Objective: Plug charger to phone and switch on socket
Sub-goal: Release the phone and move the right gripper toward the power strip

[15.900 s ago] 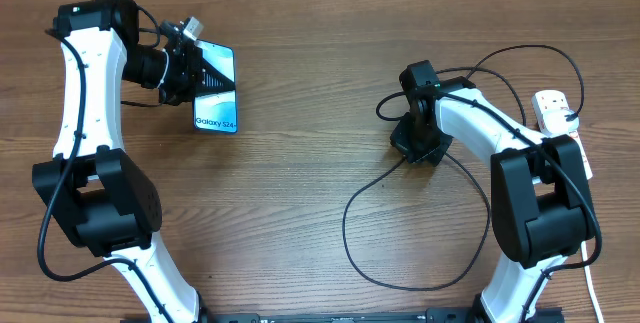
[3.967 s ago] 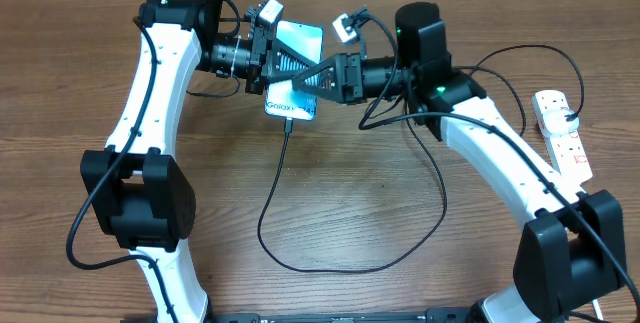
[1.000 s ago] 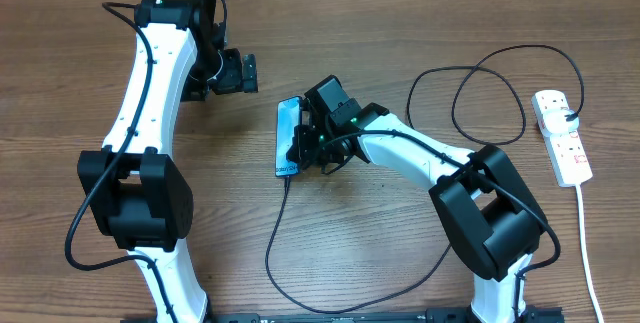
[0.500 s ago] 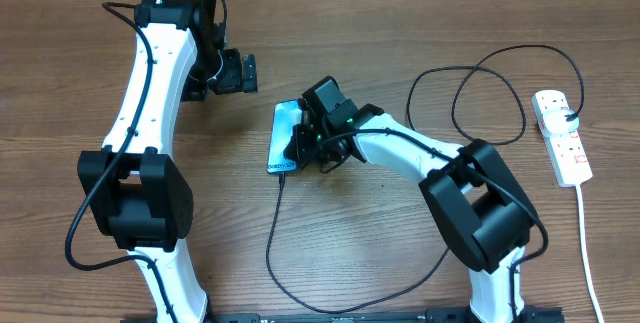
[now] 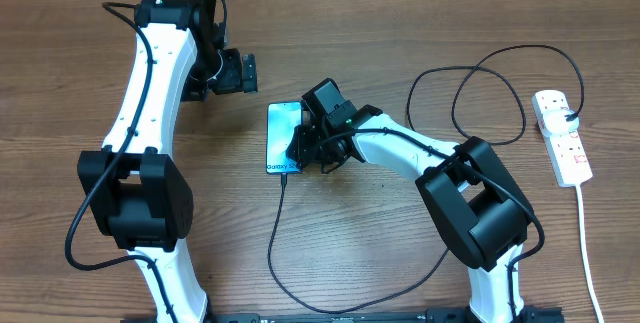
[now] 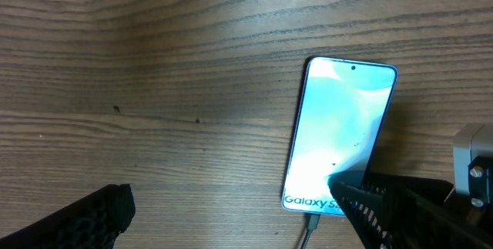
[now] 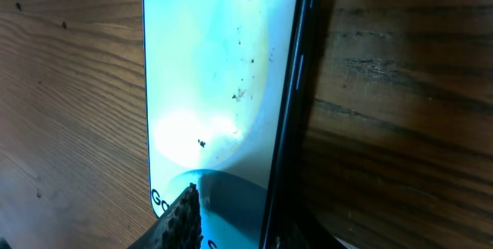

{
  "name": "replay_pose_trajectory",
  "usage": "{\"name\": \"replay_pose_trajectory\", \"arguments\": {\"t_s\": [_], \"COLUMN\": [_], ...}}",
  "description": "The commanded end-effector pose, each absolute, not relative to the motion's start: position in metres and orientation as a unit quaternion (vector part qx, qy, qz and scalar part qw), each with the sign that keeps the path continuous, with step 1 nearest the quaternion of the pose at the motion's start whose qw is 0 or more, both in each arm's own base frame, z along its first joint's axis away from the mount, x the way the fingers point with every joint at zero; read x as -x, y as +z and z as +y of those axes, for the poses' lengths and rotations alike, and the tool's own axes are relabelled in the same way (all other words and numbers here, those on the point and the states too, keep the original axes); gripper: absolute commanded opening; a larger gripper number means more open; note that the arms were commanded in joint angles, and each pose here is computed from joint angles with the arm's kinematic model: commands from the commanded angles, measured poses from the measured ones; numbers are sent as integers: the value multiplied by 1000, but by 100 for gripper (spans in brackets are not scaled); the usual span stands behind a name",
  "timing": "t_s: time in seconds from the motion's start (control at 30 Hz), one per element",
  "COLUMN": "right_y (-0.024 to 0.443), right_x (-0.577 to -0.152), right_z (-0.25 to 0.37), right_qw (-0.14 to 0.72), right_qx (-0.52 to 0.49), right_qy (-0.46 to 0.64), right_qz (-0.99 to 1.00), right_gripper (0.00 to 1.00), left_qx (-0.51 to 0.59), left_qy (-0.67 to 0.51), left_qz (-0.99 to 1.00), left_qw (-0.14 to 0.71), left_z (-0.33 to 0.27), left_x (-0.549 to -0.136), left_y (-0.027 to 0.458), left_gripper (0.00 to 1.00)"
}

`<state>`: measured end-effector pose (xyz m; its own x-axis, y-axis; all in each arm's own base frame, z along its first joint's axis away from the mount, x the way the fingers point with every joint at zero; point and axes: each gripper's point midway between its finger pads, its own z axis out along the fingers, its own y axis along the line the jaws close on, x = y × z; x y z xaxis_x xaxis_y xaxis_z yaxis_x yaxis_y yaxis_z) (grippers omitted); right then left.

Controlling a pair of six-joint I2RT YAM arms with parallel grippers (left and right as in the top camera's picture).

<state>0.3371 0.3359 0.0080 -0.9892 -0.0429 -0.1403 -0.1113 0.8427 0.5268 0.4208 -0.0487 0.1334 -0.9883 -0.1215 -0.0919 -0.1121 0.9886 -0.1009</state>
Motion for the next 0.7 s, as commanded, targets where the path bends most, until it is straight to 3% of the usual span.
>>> {"name": "replay_pose_trajectory", "arguments": {"t_s": [0.0, 0.33, 0.5, 0.67], "right_y": [4, 5, 18, 44], "right_x": [-339, -340, -338, -346], "right_z": [335, 334, 331, 307], "right_qw": [70, 66, 40, 46], "right_qx": [43, 41, 32, 6], "right_qy": [266, 271, 304, 302], "right_qz": [960, 960, 951, 952], "right_gripper": [30, 32, 60, 68], "left_qx": [67, 67, 67, 67], "left_qy": [-45, -45, -45, -45], "left_qz": [995, 995, 995, 995], "left_qw": [59, 59, 59, 59], "left_z": [-45, -45, -45, -45], "left_x": [-422, -422, -422, -422], "left_y": [141, 141, 141, 141], "left_gripper": [100, 100, 100, 100]}}
